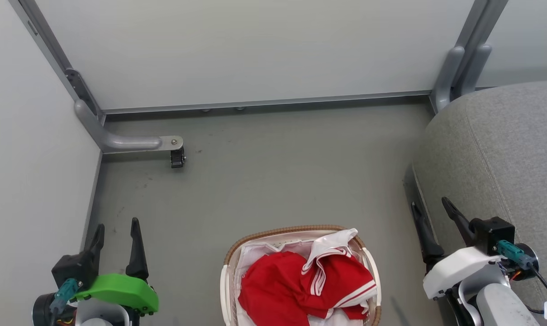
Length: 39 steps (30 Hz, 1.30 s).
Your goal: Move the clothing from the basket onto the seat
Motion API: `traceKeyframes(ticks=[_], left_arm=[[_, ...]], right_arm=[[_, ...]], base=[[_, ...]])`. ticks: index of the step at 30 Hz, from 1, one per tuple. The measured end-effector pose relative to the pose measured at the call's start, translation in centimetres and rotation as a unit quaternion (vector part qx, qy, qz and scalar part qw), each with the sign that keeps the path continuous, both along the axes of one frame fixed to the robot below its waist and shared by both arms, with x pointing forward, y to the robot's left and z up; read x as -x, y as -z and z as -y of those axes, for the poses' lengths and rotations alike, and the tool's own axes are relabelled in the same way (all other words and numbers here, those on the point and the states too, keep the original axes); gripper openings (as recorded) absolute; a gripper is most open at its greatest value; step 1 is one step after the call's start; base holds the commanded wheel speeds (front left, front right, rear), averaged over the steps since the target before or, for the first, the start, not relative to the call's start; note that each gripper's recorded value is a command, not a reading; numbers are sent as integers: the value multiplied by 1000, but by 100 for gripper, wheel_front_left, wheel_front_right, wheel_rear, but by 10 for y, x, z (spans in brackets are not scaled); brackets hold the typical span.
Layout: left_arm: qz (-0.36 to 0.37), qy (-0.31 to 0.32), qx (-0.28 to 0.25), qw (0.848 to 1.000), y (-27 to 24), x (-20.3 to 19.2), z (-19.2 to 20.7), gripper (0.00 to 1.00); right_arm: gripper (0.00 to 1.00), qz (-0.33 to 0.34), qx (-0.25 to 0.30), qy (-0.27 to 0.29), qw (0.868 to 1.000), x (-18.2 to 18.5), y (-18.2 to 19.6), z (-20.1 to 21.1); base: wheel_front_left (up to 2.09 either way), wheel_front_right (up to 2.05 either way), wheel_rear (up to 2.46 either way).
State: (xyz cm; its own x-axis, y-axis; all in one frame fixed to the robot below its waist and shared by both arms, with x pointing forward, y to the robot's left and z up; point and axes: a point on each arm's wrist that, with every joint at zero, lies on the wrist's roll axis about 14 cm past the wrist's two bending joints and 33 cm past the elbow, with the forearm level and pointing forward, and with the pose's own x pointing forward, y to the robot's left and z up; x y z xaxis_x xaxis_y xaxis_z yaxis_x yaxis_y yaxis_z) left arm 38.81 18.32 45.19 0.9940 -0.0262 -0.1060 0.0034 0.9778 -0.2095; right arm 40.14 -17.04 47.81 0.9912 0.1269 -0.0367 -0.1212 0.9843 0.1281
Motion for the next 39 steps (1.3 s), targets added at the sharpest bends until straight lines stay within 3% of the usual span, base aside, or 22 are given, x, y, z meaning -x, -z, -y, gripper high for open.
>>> traceKeyframes(ticks=[10,19,27,33,39], left_arm=[[-22,45,-15,999,17,0,26,100],[-44,145,-13,988,40,-27,92,100],[-97,232,-2,968,84,-41,150,100],[-138,285,-26,948,126,-52,176,100],[-178,347,-54,919,174,-50,200,100]], right_arm=[[100,2,36,-9,999,-5,4,-1],[100,25,48,-15,998,-36,-3,-6],[100,22,46,-4,999,-58,7,0],[100,18,49,6,999,-75,18,7],[100,-3,53,2,999,-88,41,7]], base=[[0,0,0],[0,0,0],[0,0,0],[0,0,0],[0,0,0]])
